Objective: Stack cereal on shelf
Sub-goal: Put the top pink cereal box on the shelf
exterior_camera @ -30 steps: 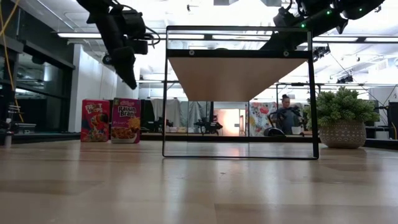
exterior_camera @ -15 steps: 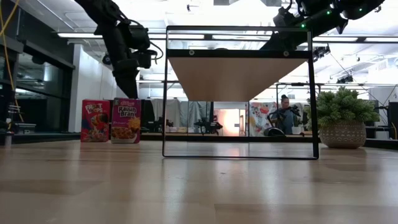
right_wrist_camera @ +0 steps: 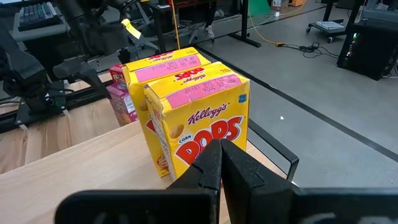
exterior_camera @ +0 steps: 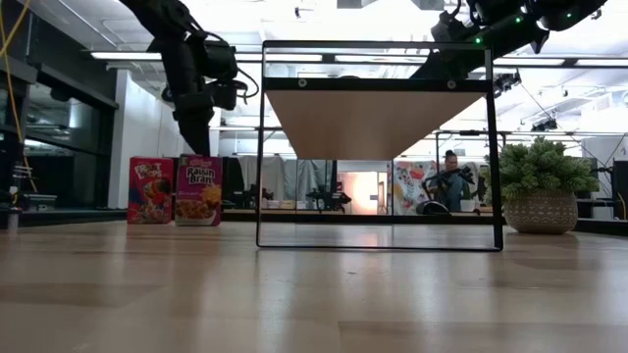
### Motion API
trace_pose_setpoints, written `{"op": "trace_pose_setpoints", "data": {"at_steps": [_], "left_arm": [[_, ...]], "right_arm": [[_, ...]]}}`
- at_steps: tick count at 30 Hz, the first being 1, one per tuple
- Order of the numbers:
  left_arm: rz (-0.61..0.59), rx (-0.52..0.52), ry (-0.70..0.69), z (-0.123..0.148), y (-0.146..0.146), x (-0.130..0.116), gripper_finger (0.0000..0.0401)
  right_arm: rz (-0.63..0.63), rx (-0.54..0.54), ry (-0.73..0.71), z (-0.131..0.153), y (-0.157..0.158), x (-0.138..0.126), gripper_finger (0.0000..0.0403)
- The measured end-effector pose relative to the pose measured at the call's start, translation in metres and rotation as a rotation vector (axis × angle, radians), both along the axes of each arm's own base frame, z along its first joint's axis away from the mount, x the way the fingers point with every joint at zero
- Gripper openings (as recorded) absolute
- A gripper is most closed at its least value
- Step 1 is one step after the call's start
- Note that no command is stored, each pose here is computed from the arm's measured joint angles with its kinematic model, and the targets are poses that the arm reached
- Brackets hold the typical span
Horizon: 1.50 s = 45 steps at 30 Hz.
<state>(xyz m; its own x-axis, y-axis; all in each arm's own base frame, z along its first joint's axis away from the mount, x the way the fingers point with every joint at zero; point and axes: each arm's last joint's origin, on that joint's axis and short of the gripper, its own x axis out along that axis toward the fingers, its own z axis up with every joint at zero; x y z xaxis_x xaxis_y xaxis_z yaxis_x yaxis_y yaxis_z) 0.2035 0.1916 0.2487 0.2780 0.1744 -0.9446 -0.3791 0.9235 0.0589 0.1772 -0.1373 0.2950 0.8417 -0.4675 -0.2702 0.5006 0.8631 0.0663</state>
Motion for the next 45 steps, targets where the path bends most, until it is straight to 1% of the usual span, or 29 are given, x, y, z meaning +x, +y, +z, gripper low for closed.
{"op": "trace_pose_setpoints", "data": {"at_steps": [5,10,16,20,26,32,36,38,41,43,45], "left_arm": [[0.012,0.004,0.052,-0.009,0.003,0.003,0.0333],[0.021,-0.026,0.090,-0.022,0.008,0.008,0.0333],[0.027,-0.054,0.111,-0.031,0.010,0.011,0.0327],[0.031,-0.064,0.121,-0.031,0.009,0.010,0.0303],[0.019,-0.075,0.132,-0.023,0.002,0.009,0.0233],[-0.004,-0.065,0.107,0.006,-0.006,0.018,0.0155],[-0.032,-0.048,0.066,0.031,-0.012,0.025,0.0120],[-0.050,-0.052,0.072,0.045,-0.018,0.026,0.0112],[-0.074,-0.024,0.034,0.077,-0.028,0.027,0.0111],[-0.083,-0.001,-0.005,0.103,-0.038,0.026,0.0116],[-0.095,0.039,-0.074,0.129,-0.049,0.026,0.0120]], "right_arm": [[-0.001,0.003,-0.002,0.000,0.000,0.000,0.0000],[-0.001,0.004,-0.002,0.000,0.000,0.000,0.0000],[0.000,0.000,0.000,0.000,0.000,0.000,0.0000],[0.001,-0.001,0.001,0.000,0.000,0.000,0.0000],[0.001,-0.003,0.001,0.000,0.000,0.000,0.0000],[0.000,0.000,0.000,0.000,0.000,0.000,0.0000],[0.000,0.000,0.000,0.000,0.000,0.000,0.0000],[0.000,0.000,0.000,0.000,0.000,0.000,0.0000],[0.000,0.000,0.000,0.000,0.000,0.000,0.0000],[0.000,-0.001,0.001,0.000,0.000,0.000,0.0000],[0.001,-0.001,0.003,0.000,0.000,0.000,0.0000]]}}
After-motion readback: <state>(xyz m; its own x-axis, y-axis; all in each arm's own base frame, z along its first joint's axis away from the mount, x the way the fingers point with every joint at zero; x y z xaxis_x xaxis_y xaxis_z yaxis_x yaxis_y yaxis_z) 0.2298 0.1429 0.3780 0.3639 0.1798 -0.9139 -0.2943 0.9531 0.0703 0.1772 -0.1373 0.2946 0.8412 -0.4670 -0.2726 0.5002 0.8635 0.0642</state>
